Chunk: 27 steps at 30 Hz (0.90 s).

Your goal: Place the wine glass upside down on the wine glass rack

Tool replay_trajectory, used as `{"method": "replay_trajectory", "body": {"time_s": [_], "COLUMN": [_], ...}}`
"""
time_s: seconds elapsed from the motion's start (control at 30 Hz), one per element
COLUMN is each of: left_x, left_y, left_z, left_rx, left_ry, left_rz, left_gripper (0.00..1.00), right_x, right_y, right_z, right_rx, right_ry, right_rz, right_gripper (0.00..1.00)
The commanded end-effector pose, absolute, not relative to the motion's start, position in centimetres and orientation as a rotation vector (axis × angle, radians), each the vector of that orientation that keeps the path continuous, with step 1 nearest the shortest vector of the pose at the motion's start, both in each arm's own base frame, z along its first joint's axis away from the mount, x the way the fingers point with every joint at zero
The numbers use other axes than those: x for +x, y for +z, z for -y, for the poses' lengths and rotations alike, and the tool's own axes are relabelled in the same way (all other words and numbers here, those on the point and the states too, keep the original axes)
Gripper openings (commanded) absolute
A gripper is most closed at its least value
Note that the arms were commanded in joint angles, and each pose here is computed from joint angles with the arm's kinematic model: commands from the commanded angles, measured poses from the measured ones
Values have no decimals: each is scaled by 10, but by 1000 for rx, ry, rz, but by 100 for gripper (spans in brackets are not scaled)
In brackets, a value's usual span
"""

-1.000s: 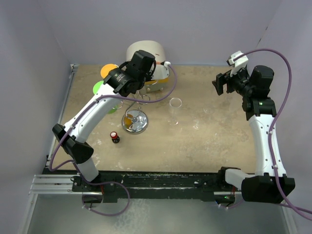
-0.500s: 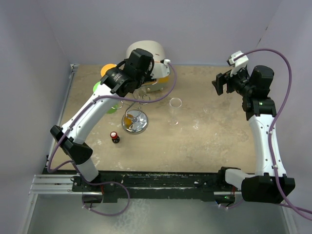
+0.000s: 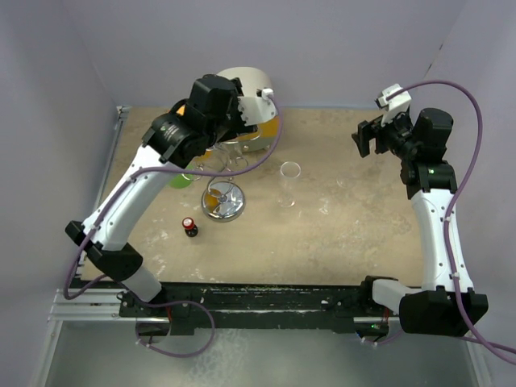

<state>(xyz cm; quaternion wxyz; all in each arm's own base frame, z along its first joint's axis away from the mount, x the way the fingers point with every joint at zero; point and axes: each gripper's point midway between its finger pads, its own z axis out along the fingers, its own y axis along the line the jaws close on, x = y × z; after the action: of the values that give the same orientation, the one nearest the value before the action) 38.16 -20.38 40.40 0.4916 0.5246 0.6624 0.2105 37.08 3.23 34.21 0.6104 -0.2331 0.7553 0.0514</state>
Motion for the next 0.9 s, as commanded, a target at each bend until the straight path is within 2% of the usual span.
{"method": "replay_trajectory", "body": {"time_s": [0.0, 0.17, 0.3, 0.87], "left_x": [349, 328, 321, 319], "left_y": [469, 491, 500, 506], "left_z": [211, 209, 200, 178], "left_rx": [1094, 997, 919, 844], "left_ry": [268, 135, 104, 105], "left_rz": [-1468, -1427, -1430, -1438], "left_gripper": [77, 85, 100, 99], "right_x": [376, 380, 387, 426], "right_y": [356, 353, 342, 255], "right_z": [-12, 16, 33, 43], "right_rx": [-488, -383, -317, -321], "right_ry": [-4, -140, -202, -173], "right_rz": [-1728, -1804, -1885, -2203], "right_gripper": [85, 83, 81, 61]}}
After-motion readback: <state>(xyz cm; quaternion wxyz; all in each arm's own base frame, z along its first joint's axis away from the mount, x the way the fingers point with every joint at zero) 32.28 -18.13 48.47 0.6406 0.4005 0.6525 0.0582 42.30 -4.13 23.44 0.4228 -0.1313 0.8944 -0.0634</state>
